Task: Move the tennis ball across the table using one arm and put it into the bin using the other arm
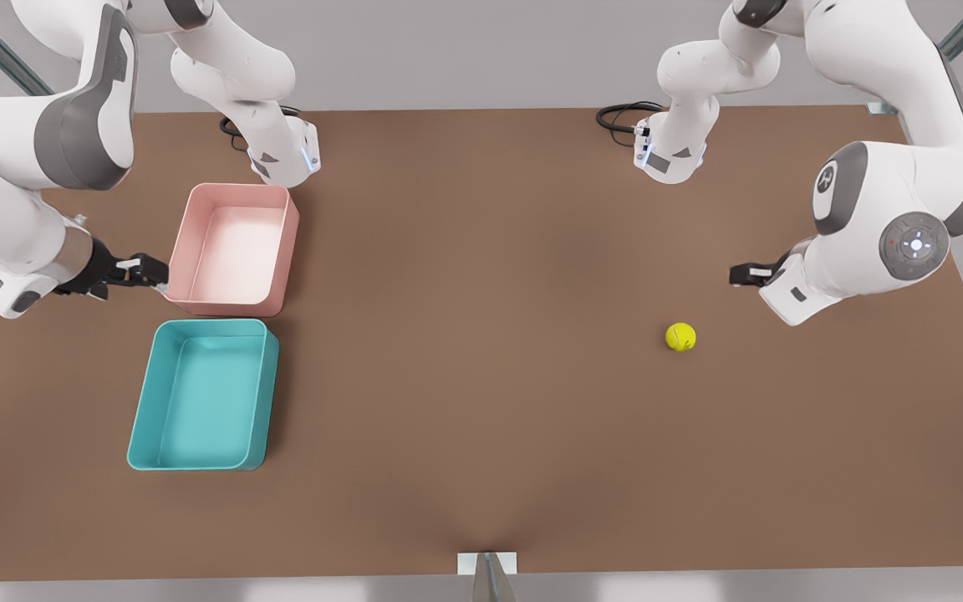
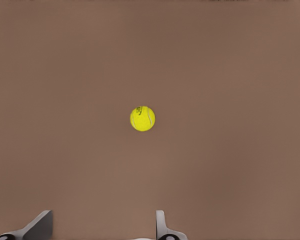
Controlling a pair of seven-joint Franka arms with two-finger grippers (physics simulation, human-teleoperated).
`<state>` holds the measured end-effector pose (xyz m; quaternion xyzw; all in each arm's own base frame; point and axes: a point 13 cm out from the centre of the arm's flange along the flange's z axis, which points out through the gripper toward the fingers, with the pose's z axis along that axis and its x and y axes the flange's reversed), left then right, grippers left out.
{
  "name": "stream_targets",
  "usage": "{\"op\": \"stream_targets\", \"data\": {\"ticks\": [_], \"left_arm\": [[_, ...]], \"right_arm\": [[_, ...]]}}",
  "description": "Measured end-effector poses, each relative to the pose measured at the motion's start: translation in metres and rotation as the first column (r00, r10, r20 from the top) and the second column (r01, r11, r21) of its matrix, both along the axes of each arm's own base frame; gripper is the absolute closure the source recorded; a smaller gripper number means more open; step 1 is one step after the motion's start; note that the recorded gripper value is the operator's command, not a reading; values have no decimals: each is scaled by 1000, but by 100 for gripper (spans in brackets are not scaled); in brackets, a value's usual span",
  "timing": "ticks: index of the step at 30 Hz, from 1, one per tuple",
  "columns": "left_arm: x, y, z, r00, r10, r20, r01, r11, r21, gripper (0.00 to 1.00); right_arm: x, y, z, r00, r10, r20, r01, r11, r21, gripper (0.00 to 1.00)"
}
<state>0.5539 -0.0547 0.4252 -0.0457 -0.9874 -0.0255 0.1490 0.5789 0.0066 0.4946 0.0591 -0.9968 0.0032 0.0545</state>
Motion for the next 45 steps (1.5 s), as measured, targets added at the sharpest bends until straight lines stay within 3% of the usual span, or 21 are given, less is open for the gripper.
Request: {"op": "stream_targets", "data": {"ticks": [1,2,3,4,8,11,14,19,26,32,39,45], "left_arm": [[2,1,0,1000,4,9,-4,1000,4,0],[4,1,0,1000,8,16,-8,1000,8,10],[5,2,-1,1000,10,19,-10,1000,10,68],[5,3,-11,1000,6,2,-6,1000,14,79],[26,24,-138,993,-67,-99,63,997,-45,77],[35,24,-225,976,-205,-78,195,974,-116,79],[38,28,-255,913,-407,-30,397,903,-165,79],[43,62,-271,734,-678,43,670,712,-212,79],[-15,69,-340,390,-918,75,881,348,-320,79],[-28,71,-359,182,-974,138,933,127,-336,79],[-30,61,-366,46,-983,177,939,-19,-344,79],[-24,-118,-369,-185,-960,212,938,-236,-252,79]], "right_arm": [[1,0,-1,1000,3,4,-3,1000,0,0],[2,0,-1,1000,7,8,-7,1000,0,0],[3,2,-2,1000,10,10,-10,1000,3,0],[5,2,-5,1000,12,9,-12,1000,5,0],[8,-25,0,999,-26,26,26,1000,7,0],[8,-31,-1,999,-29,24,29,1000,5,0],[8,-29,-2,1000,-20,20,20,1000,5,0],[8,-31,-3,1000,-15,17,15,1000,3,0],[9,-41,-1,999,-26,22,26,1000,-1,0],[9,-41,0,999,-23,24,23,1000,-1,0],[10,-42,-3,1000,-20,19,20,1000,1,0],[11,-39,-5,1000,-14,15,14,1000,2,0]]}}
